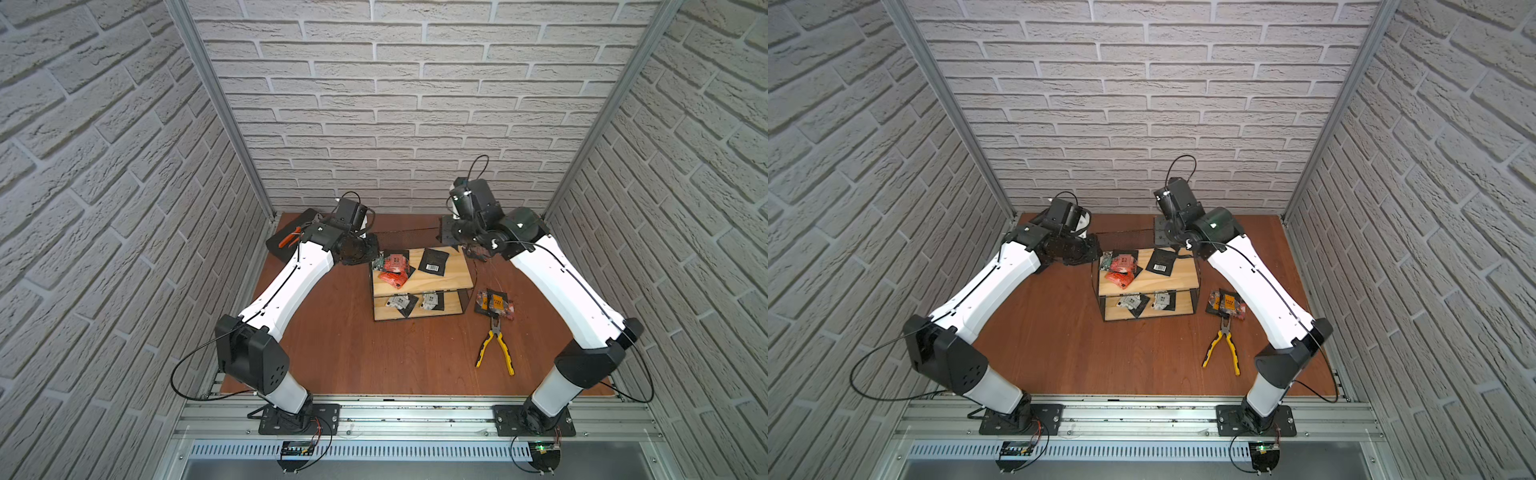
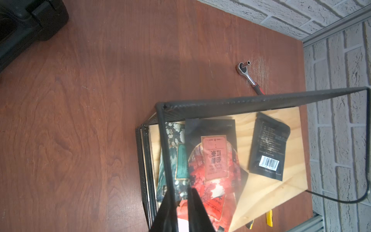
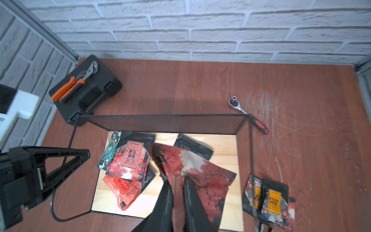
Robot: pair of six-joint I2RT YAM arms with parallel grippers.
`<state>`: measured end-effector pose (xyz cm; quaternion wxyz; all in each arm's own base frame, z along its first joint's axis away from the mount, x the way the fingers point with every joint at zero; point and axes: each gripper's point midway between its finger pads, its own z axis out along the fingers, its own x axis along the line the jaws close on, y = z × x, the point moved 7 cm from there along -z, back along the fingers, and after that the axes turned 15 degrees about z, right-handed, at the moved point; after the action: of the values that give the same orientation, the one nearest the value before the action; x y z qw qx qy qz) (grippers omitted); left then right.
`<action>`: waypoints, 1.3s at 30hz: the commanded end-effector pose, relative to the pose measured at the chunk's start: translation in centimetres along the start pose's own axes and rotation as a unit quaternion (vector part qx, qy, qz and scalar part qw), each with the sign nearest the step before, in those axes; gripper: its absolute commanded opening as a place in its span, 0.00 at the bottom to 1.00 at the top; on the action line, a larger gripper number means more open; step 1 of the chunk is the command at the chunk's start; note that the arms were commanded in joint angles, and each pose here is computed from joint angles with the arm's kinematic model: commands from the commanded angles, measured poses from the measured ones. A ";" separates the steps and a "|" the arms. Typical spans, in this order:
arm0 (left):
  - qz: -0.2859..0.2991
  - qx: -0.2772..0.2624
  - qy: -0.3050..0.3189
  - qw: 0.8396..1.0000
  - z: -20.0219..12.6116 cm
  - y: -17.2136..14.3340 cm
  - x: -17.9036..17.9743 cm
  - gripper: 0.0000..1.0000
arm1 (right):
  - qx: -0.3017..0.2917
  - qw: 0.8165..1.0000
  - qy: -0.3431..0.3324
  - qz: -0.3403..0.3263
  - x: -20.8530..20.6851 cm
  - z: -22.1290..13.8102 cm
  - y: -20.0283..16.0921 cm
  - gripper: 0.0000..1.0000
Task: Remove the tea bags from the shelf
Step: Place the tea bag at the center of the board.
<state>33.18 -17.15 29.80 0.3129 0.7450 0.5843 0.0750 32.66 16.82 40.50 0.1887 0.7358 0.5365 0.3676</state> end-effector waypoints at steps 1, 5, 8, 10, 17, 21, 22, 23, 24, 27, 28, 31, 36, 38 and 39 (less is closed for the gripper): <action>0.017 -0.015 -0.017 1.000 -0.3 0.9 -0.9 0.18 | -0.027 0.997 -0.054 0.053 -4.5 0.7 0.9 0.02; 0.017 -0.014 -0.017 1.000 -0.3 0.9 -0.8 0.18 | -0.011 0.986 -0.095 0.138 -11.1 1.9 -0.3 0.03; 0.017 -0.014 -0.017 1.000 -0.2 0.9 -0.8 0.18 | 0.027 0.975 -0.128 0.182 -15.4 4.1 -3.2 0.03; 0.018 -0.014 -0.017 1.000 -0.2 1.0 -0.9 0.17 | 0.058 0.967 -0.149 0.199 -17.6 5.9 -5.8 0.03; 0.019 -0.011 -0.018 1.000 -0.1 1.1 -0.9 0.17 | 0.159 0.944 -0.177 0.228 -20.5 10.9 -12.1 0.06; 0.020 -0.010 -0.017 1.000 0.0 1.1 -0.9 0.17 | 0.181 0.938 -0.186 0.229 -21.1 13.0 -13.6 0.10; 0.020 -0.010 -0.017 1.000 0.0 1.1 -0.9 0.17 | 0.186 0.937 -0.187 0.230 -21.2 13.6 -13.8 0.12; 0.020 -0.010 -0.018 1.000 -0.1 1.2 -0.9 0.17 | 0.192 0.935 -0.187 0.230 -21.2 14.0 -14.1 0.13; 0.021 -0.009 -0.018 1.000 0.0 1.1 -0.9 0.17 | 0.198 0.934 -0.187 0.232 -21.2 14.5 -14.3 0.15; 0.021 -0.009 -0.017 1.000 -0.1 1.2 -0.9 0.17 | 0.209 0.930 -0.188 0.238 -21.2 15.4 -14.9 0.18; 0.021 -0.010 -0.017 1.000 -0.1 1.2 -0.9 0.17 | 0.210 0.929 -0.188 0.239 -21.2 15.7 -15.1 0.20; 0.021 -0.010 -0.016 1.000 -0.1 1.2 -0.9 0.17 | 0.218 0.926 -0.191 0.242 -21.3 16.3 -15.5 0.27; 0.021 -0.009 -0.017 1.000 -0.1 1.1 -0.9 0.17 | 0.223 0.924 -0.195 0.241 -21.4 16.7 -15.8 0.39; 0.021 -0.010 -0.017 1.000 -0.1 1.2 -0.9 0.17 | 0.218 0.926 -0.194 0.241 -21.3 16.4 -15.4 0.42; 0.021 -0.011 -0.018 1.000 -0.1 1.2 -0.9 0.17 | 0.214 0.927 -0.192 0.241 -21.2 16.1 -15.1 0.44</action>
<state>33.48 -17.29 29.71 0.3048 0.7502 0.5823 0.0727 31.27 4.26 11.87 0.0274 0.9235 0.3648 0.1158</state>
